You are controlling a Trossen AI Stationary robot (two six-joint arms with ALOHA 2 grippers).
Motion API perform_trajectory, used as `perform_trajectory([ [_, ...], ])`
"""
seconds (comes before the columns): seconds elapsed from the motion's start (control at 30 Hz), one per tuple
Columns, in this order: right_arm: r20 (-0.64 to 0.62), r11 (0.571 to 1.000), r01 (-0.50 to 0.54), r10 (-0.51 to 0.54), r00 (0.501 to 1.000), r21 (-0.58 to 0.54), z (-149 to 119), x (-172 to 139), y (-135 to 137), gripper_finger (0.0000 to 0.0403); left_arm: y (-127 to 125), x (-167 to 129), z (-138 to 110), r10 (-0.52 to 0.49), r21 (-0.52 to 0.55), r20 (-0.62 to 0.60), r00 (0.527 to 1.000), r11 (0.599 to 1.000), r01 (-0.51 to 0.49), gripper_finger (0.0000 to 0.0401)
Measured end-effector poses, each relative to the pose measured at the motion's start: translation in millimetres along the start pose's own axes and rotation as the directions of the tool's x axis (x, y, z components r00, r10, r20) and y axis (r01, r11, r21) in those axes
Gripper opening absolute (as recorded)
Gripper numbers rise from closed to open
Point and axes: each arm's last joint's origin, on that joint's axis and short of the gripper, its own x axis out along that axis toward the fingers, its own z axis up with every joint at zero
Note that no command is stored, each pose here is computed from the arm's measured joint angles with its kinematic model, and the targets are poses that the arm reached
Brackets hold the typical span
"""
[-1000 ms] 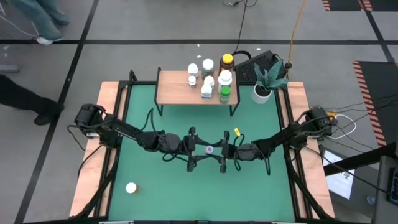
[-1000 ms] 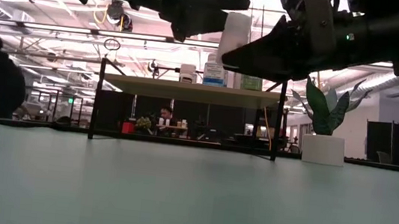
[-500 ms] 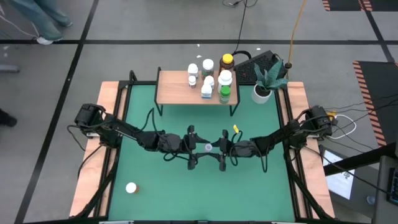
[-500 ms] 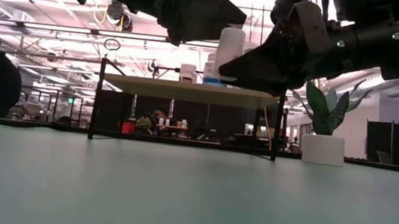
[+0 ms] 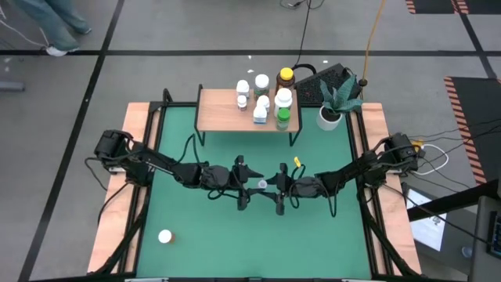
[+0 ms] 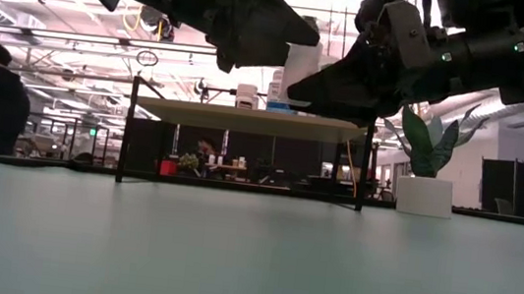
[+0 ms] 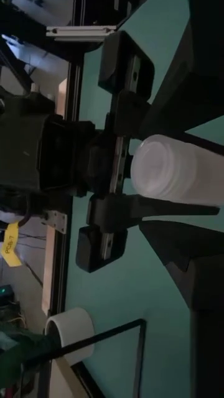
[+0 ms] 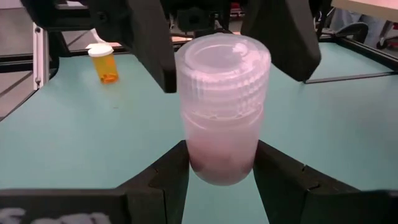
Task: Pick and place medicine bottles onto shelf by color
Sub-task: Put the transparent pill bottle on the shelf
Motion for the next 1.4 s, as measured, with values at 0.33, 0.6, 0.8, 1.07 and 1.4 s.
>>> perform_trajectory([
  [0.33, -0.001, 1.0, -0.004, 0.004, 1.0, -0.001, 0, 0, 0, 0.0155, -1, 0, 0, -0.027, 0.007, -0.003, 1.0, 1.0, 0.027, 0.0182],
  [0.6, -0.001, 1.0, 0.001, -0.001, 1.0, 0.001, 0, 0, 0, 0.0155, -1, 0, 0, -0.028, 0.03, -0.003, 1.0, 0.999, 0.028, 0.0134],
  [0.8, 0.0, 0.996, 0.002, -0.002, 1.0, -0.085, -1, -1, 3, 0.0166, 1, -1, 1, -0.021, 0.041, 0.001, 1.0, 0.999, 0.021, 0.016],
  [1.07, 0.013, 0.985, 0.128, -0.127, 0.992, -0.115, 2, -9, 9, 0.0218, 12, -13, 21, 0.037, 0.036, 0.042, 0.998, 0.999, -0.038, 0.0132],
  [1.4, -0.036, 0.981, 0.166, -0.171, 0.985, -0.101, 8, -19, 6, 0.0251, 55, -64, 65, 0.219, 0.087, 0.065, 0.974, 0.971, -0.224, 0.0163],
])
